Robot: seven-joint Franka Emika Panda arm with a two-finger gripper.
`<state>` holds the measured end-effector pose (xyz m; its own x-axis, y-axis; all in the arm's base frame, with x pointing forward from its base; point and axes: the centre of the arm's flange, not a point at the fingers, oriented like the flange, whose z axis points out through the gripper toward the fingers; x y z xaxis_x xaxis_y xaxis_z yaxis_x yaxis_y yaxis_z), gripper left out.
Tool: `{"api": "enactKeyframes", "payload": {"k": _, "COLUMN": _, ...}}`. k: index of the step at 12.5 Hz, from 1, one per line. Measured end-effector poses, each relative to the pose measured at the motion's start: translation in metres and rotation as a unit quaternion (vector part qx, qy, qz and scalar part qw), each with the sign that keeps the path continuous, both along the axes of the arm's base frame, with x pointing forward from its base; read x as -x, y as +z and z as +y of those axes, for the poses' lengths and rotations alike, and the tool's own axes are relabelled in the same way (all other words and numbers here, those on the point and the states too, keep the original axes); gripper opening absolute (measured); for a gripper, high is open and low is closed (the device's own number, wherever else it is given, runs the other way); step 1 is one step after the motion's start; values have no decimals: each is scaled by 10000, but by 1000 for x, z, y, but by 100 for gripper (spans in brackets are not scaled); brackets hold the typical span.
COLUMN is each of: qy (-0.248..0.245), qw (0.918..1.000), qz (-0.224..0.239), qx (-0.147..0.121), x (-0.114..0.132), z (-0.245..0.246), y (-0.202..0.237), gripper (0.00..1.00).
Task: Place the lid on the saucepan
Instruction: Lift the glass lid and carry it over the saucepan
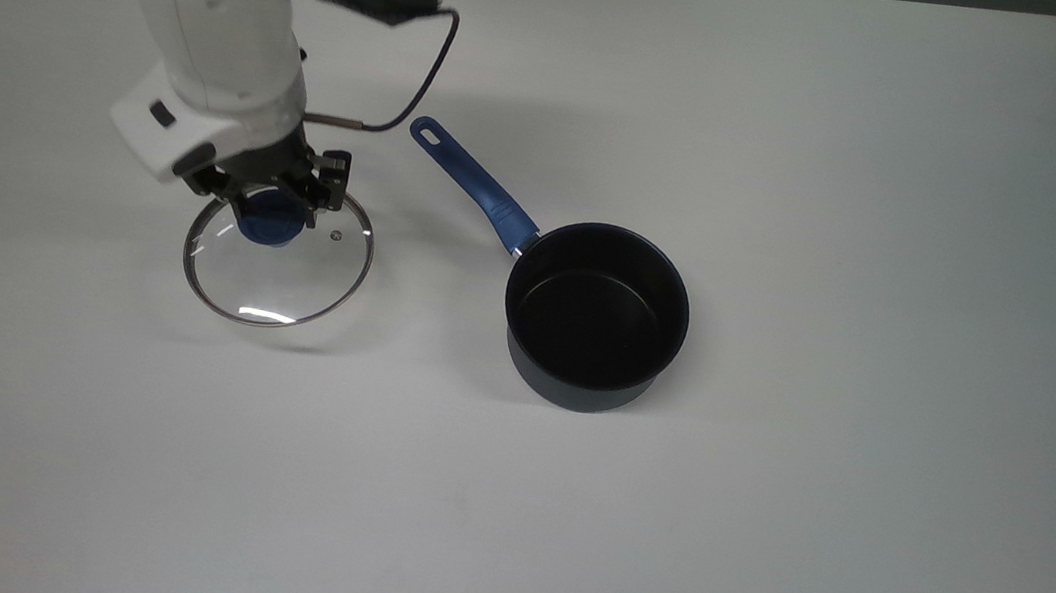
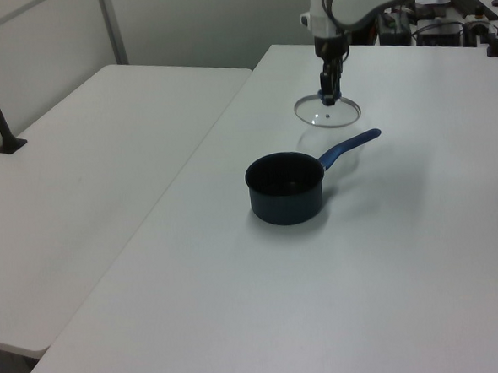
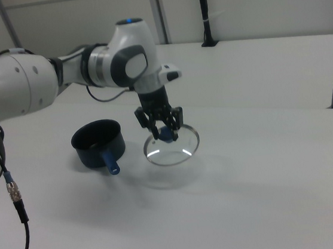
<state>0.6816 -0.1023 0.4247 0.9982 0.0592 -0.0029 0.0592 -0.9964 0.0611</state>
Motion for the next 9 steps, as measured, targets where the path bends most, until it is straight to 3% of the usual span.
{"api": "enactKeyframes", "payload": {"k": 3, "qy": -113, "qw": 9999, "qz": -81, "qx": -93, "x": -6, "z": 32, "y": 34, "gripper": 61}}
{"api": "enactKeyframes", "payload": {"k": 6, "qy": 98, "qw": 9997, "qz": -65, "qx": -205, "x": -8, "z": 140, "y": 54, "gripper": 61}}
{"api": "enactKeyframes", "payload": {"k": 9, "qy": 410, "qw": 9989, "qz": -71, "qx": -218, "x": 7, "z": 251, "y": 54, "gripper": 61}}
